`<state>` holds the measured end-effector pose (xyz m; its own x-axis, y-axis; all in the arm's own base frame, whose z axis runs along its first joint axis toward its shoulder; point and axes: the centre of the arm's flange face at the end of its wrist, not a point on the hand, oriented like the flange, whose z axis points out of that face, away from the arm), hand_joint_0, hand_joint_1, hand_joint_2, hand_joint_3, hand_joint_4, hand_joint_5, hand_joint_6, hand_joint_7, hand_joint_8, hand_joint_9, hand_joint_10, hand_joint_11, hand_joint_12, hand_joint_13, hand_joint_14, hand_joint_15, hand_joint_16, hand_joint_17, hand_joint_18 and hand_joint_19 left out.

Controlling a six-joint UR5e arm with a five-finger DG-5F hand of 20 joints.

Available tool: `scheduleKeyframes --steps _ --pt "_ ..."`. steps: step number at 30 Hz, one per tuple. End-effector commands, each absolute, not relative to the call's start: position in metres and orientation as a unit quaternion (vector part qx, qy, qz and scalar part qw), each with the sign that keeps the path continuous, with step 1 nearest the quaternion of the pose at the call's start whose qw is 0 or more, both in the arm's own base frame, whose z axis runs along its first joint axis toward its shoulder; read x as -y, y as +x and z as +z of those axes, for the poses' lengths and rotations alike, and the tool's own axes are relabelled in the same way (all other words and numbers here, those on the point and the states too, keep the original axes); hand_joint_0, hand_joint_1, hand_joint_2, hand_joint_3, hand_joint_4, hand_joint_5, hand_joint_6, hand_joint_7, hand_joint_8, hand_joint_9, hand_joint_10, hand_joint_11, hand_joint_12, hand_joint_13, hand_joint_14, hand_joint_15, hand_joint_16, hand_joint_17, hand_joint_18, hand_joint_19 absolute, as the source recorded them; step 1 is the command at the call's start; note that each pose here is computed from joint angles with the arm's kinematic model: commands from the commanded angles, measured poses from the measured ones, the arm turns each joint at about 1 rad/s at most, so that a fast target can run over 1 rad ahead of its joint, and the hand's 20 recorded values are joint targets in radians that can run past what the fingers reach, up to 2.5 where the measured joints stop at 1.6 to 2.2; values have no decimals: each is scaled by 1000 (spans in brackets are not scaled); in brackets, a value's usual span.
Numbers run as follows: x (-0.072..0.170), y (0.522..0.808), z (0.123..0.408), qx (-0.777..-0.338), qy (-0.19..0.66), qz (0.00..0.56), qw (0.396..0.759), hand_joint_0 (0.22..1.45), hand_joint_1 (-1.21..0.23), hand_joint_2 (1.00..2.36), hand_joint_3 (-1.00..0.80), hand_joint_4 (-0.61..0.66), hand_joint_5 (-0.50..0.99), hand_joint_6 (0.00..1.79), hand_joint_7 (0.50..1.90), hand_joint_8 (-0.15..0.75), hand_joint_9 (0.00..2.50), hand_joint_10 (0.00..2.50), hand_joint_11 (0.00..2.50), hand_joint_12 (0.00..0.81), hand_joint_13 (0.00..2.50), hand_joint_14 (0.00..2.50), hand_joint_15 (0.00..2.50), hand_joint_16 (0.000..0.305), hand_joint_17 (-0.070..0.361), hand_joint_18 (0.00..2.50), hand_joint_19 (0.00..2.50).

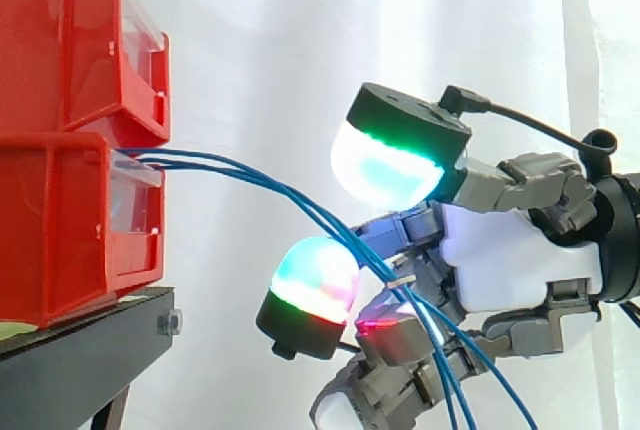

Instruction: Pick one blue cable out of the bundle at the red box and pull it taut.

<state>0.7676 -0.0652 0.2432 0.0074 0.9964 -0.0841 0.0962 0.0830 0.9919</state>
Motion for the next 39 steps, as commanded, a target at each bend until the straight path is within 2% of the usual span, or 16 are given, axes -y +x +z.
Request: scheduleKeyframes --steps 1,4,7,11,15,16,22,25,27,28,30,31,32,34,37,39 --pt "66 768 244 -540 504 452 500 573 -637 1003 -454 118 -146 886 868 412 1079 8 1045 405 723 12 359 58 130 533 308" --pt "66 768 244 -540 504 452 500 585 -659 1011 -324 100 -144 896 881 411 1084 8 1062 404 725 11 362 57 129 530 313" --pt "66 768 244 -539 504 452 501 590 -714 1010 -210 138 -132 917 857 458 1159 2 1095 442 776 12 352 65 145 611 274" --pt "66 768 244 -540 504 452 500 624 -795 1014 -130 139 -126 918 952 461 1172 5 1128 432 804 10 359 62 139 635 270" --pt "66 768 244 -540 504 452 500 656 -863 1017 -114 77 -131 917 1055 448 1170 8 1155 417 801 11 359 58 132 629 253" --pt "66 768 244 -539 504 452 501 669 -886 1019 -117 72 -133 913 1136 442 1165 6 1154 411 796 11 353 57 128 623 258" --pt "66 768 244 -539 505 452 500 766 -950 1015 -258 56 -137 903 1369 435 1164 8 1157 399 784 11 343 56 126 624 207" --pt "65 768 244 -539 504 453 500 801 -918 1005 -435 9 -148 910 1240 427 1149 8 1147 395 768 12 327 56 127 617 190" --pt "66 768 244 -539 505 452 500 761 -918 1000 -500 88 -149 902 1119 421 1136 9 1136 395 768 11 324 57 128 632 160" --pt "64 768 243 -541 505 452 499 698 -921 1000 -500 192 -142 891 1042 417 1129 9 1141 396 752 11 326 56 127 609 180" --pt "64 768 244 -540 504 452 499 568 -886 1000 -500 216 -132 890 1028 419 1131 9 1137 405 739 11 330 58 129 591 217" --pt "66 768 244 -540 505 452 500 487 -807 1000 -500 215 -129 893 1009 440 1134 6 1109 428 737 10 336 62 140 593 231" --pt "66 768 244 -540 504 452 500 467 -768 1000 -500 208 -127 893 991 448 1144 6 1114 437 741 9 327 65 145 596 248" --pt "66 768 243 -539 505 452 500 463 -596 1000 -500 182 -122 889 991 453 1156 5 1078 442 742 11 337 65 147 594 276" --pt "65 768 244 -540 504 452 500 513 -482 1000 -500 149 -124 880 999 430 1138 8 1062 431 709 11 338 61 136 539 324" --pt "66 768 244 -539 504 453 500 553 -496 1003 -450 133 -127 876 1015 419 1132 9 1047 420 692 10 342 58 130 507 343"
